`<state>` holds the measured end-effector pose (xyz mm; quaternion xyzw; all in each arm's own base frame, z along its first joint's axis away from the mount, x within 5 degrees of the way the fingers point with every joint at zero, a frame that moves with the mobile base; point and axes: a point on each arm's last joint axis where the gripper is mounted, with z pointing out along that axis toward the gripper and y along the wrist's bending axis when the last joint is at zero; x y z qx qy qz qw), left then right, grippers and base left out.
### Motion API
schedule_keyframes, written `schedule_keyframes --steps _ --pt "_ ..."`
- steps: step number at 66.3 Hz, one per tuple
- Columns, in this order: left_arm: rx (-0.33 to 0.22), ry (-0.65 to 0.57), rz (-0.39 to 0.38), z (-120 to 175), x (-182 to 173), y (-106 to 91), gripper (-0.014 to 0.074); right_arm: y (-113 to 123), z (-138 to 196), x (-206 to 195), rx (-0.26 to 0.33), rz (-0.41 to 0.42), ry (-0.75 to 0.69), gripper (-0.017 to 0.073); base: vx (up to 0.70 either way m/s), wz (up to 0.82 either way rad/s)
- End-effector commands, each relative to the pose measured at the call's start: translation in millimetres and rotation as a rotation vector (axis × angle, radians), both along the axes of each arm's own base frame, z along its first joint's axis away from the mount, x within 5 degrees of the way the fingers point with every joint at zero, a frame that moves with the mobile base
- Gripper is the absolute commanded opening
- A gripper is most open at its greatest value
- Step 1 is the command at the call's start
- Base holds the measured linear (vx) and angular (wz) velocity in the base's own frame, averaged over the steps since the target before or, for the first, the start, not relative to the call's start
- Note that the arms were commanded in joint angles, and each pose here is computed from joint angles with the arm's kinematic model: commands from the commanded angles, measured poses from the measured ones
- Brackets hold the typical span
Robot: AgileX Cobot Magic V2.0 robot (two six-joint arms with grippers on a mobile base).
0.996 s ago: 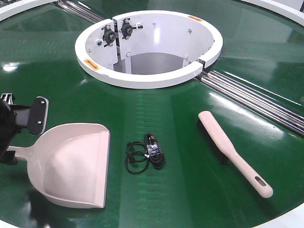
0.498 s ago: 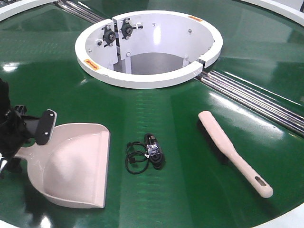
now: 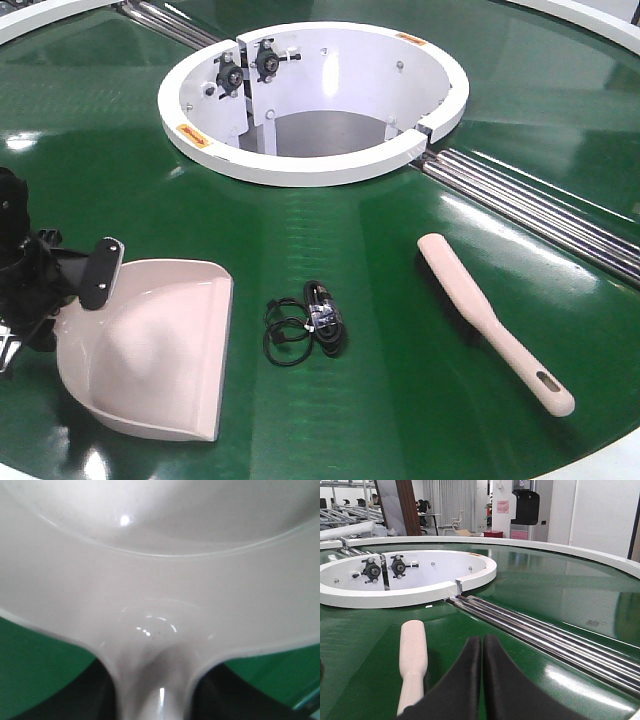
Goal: Clean and inspect green conveyor with broom and dustpan
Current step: 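Lift the dustpan handle with the left gripper, tilting its lip down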
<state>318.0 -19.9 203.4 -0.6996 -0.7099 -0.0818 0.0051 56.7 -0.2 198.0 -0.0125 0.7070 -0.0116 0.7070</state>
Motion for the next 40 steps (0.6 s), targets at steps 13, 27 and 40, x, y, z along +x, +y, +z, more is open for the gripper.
schedule_keyframes --steps 13,27,40 --pt "0.012 -0.146 -0.024 46.0 -9.2 -2.2 -0.0008 0.2 6.1 -1.0 -0.003 0.000 -0.079 -0.0009 0.00 0.00" --pt "0.004 -0.130 -0.006 55.8 -10.3 -4.2 -0.0008 0.2 6.1 -1.0 -0.003 0.000 -0.079 -0.0009 0.00 0.00" --pt "-0.089 -0.182 0.027 72.1 0.3 -12.7 -0.0008 0.2 6.1 -1.0 -0.003 0.000 -0.079 -0.0009 0.00 0.00"
